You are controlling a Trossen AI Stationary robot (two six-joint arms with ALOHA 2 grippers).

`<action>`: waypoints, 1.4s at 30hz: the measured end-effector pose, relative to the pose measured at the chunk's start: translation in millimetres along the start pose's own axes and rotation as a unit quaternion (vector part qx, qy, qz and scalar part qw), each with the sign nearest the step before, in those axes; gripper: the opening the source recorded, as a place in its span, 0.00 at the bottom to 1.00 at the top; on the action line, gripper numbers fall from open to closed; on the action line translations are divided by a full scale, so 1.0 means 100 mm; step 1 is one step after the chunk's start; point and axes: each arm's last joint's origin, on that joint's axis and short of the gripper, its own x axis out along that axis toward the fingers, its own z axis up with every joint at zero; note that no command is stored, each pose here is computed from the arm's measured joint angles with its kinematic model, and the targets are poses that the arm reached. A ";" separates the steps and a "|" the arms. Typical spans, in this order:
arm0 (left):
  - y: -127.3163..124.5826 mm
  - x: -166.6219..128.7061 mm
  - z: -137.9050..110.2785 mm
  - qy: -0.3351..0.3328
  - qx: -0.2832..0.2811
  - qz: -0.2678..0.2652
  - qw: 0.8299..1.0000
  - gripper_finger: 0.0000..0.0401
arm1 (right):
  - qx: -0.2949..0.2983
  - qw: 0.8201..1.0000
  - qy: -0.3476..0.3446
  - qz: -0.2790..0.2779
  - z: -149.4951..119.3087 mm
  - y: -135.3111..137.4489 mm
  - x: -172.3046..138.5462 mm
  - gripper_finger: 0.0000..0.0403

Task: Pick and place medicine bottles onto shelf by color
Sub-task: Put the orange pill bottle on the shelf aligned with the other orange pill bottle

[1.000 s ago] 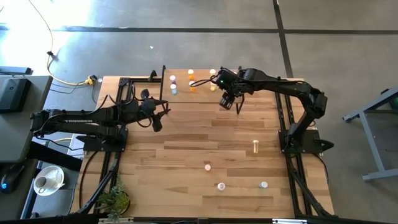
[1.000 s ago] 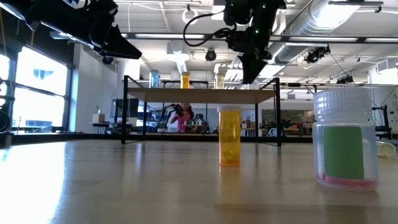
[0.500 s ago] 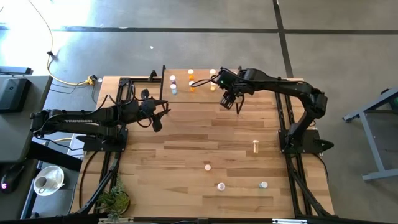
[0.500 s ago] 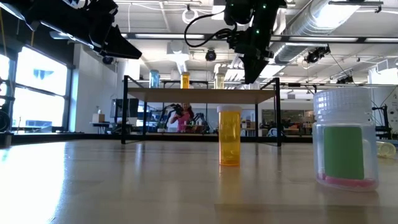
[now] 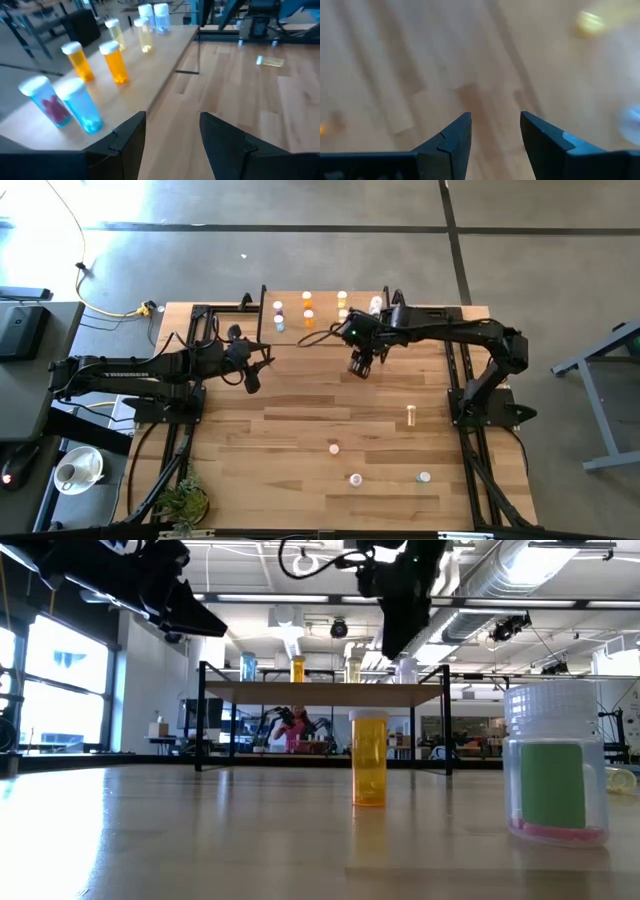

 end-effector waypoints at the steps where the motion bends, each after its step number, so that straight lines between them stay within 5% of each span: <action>1: 0.00 0.00 -0.01 0.004 -0.008 -0.007 1.000 0.44 | -0.016 1.000 -0.004 0.018 0.01 0.04 0.00 0.40; 13: -0.03 -0.01 -0.08 0.043 -0.082 -0.044 0.995 0.44 | -0.189 0.965 -0.059 0.170 0.01 0.43 0.03 0.40; 23: -0.03 -0.01 -0.09 0.047 -0.097 -0.043 0.993 0.44 | -0.258 0.942 -0.072 0.201 -0.24 0.88 0.31 0.40; 33: -0.03 -0.01 -0.09 0.047 -0.107 -0.043 0.992 0.44 | -0.323 0.899 -0.140 0.262 -0.55 1.40 0.51 0.40; 42: -0.04 -0.01 -0.09 0.048 -0.120 -0.056 0.990 0.44 | -0.326 0.884 -0.201 0.267 -0.73 1.76 0.48 0.40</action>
